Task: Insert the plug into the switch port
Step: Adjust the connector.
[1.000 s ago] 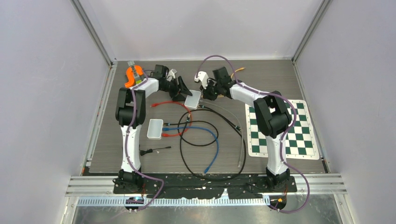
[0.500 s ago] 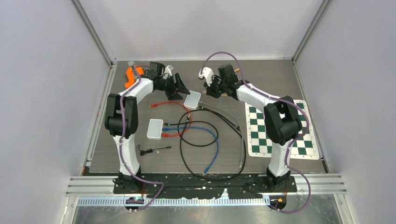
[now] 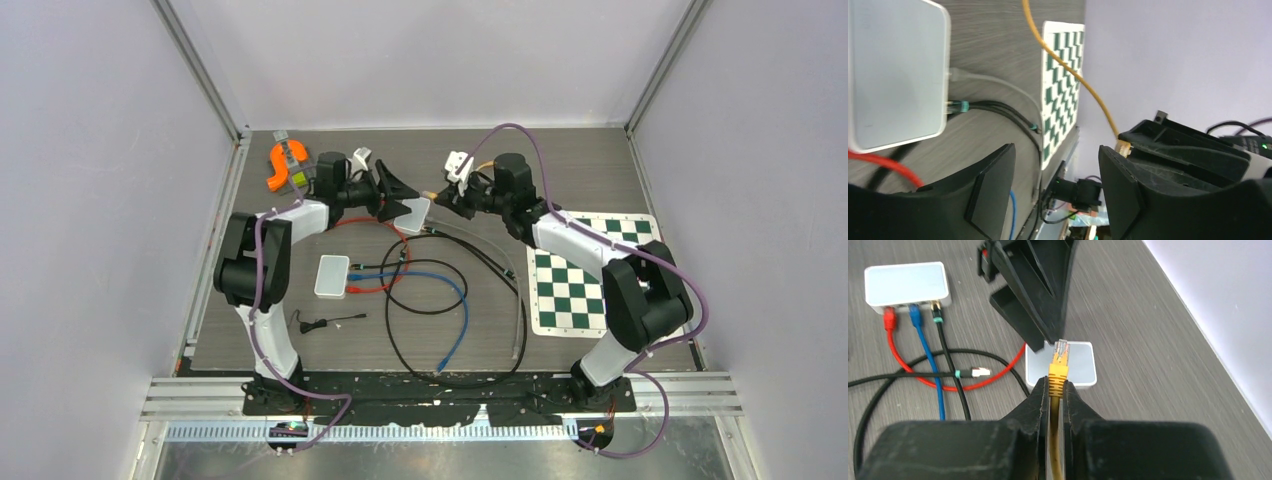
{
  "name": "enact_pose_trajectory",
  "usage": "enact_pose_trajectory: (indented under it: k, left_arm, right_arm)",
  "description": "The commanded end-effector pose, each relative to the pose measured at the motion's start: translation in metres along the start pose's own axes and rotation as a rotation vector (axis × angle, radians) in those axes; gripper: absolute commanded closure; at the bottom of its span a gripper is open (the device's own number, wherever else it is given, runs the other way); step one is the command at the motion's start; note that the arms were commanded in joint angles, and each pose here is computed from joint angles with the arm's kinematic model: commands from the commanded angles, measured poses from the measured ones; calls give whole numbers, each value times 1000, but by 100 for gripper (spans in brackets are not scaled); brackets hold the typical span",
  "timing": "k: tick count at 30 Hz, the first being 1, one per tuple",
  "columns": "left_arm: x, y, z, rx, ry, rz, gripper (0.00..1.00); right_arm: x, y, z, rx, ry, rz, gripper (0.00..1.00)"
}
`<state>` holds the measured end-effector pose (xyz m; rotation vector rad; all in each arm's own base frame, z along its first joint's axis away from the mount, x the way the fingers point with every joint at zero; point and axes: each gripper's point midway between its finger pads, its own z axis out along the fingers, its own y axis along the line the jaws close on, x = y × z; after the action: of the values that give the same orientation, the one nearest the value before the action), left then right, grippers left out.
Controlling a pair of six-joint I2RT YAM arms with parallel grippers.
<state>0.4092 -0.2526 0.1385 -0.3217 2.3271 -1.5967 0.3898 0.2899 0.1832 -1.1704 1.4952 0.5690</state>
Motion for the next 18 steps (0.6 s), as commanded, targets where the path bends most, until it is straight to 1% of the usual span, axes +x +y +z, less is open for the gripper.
enact_pose_trajectory:
  k: [1, 5, 12, 15, 18]
  left_arm:
    - [-3, -76, -5, 299, -31, 97, 36]
    - [0, -84, -6, 378, -31, 60, 36]
    - [1, -78, -5, 390, -48, 33, 37]
    - [2, -76, -5, 400, -53, 28, 37]
    - [5, -73, -5, 394, -51, 22, 39]
  right_arm:
    - [-50, 10, 4, -41, -164, -57, 95]
    - [-47, 13, 8, -56, -162, -46, 95]
    - [-51, 12, 11, -57, -166, -40, 95]
    - [-46, 9, 11, -38, -156, -36, 95]
    - [-41, 8, 13, -32, -145, -31, 95]
